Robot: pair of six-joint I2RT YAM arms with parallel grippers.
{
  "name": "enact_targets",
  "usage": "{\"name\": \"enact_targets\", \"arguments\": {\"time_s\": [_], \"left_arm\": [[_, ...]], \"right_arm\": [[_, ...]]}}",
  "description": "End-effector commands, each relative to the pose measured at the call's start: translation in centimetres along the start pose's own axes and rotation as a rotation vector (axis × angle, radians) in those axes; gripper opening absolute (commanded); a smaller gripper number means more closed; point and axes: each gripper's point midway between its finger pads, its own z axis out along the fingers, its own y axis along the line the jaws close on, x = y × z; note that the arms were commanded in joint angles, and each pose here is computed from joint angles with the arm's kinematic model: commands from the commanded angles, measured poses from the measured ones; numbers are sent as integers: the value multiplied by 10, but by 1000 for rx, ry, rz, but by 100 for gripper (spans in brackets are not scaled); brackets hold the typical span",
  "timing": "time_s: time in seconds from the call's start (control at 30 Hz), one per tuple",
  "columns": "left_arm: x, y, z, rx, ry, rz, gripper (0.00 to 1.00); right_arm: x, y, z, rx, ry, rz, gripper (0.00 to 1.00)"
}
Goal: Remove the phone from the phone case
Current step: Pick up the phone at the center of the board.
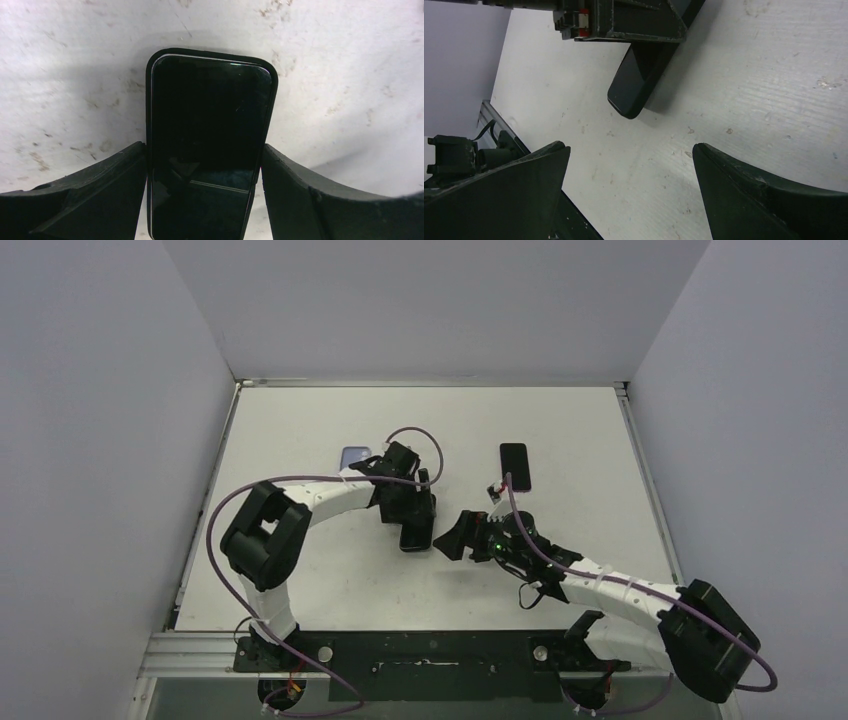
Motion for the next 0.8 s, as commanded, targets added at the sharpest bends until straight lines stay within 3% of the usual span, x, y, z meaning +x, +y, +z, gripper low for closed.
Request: {"name": "enact_targets", "arguments": {"time_s": [0.0,0.2,0.6,0.77], "left_arm": [[-18,-54,-35,237,-71,-121,13],[-12,-60,-45,323,-82,-232,5],[-8,-65,-61,416,-108,-393,4],[-12,-67,-71,478,-140,-483,5]], "right_arm": [[-23,23,20,-64,-123,55,99],[-19,23,39,-46,-108,91,96],[-23,31,65,-61,-94,88,73],[-20,34,68,-79,-82,81,68]]}}
